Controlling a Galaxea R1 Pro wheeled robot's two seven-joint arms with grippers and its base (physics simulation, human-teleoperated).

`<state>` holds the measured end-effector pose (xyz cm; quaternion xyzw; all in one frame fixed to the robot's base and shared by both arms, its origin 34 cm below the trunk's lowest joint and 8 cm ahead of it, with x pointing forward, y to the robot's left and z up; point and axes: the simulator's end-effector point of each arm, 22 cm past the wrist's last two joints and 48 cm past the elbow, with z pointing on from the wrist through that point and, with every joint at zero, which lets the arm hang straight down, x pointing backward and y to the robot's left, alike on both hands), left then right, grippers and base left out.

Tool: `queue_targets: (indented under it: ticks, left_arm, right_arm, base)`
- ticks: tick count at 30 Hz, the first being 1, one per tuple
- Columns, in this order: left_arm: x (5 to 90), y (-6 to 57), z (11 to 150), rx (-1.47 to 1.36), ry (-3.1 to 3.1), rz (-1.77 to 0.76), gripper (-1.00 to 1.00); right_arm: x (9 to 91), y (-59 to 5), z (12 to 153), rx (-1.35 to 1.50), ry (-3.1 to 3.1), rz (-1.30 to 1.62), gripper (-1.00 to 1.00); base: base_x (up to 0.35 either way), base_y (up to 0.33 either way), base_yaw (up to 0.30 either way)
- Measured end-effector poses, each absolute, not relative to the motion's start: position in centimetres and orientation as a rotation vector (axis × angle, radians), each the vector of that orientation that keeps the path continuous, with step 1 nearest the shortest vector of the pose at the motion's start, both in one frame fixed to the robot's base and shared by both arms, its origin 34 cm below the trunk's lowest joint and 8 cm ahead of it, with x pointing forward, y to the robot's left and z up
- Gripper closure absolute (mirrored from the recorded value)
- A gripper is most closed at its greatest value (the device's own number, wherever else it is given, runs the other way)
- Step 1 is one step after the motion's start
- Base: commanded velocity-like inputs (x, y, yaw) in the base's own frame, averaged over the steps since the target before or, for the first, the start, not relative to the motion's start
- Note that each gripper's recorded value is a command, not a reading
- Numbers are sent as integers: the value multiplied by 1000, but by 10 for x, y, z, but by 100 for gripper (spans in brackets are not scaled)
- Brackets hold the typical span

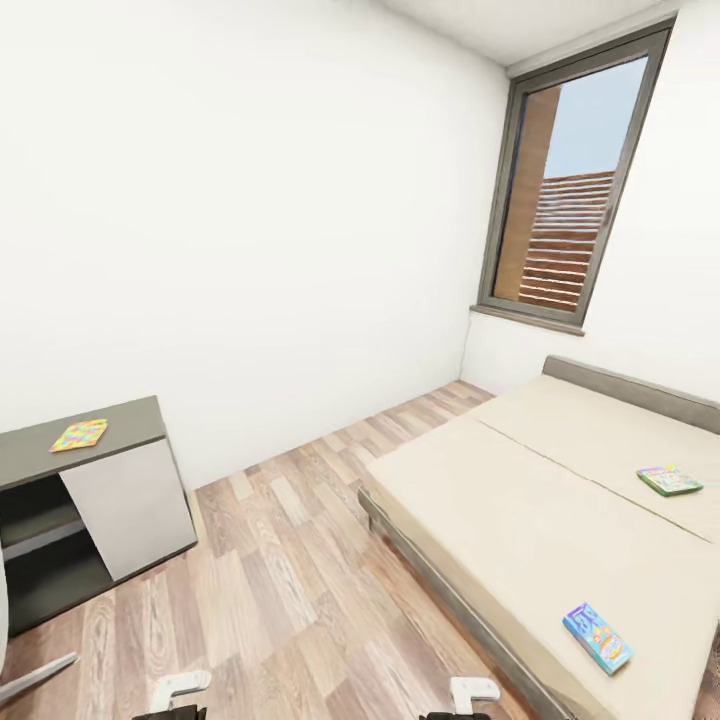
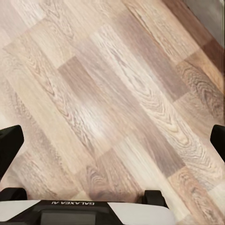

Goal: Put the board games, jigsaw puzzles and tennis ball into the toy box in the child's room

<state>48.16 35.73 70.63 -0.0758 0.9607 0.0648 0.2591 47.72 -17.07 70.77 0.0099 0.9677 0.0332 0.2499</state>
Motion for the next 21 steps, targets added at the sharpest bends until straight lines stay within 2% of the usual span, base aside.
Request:
queue_targets:
  ticks: [7, 21]
  left_arm:
    - [485, 357, 709, -206, 2595, 175, -100]
    - [491, 335, 711, -199, 2580, 135, -100]
  right_arm:
    - [479, -171, 709, 27, 2631, 90, -100]
    - [481, -172, 712, 33, 2626, 91, -100]
  base:
    - [167, -12, -223]
    - [21, -1, -244]
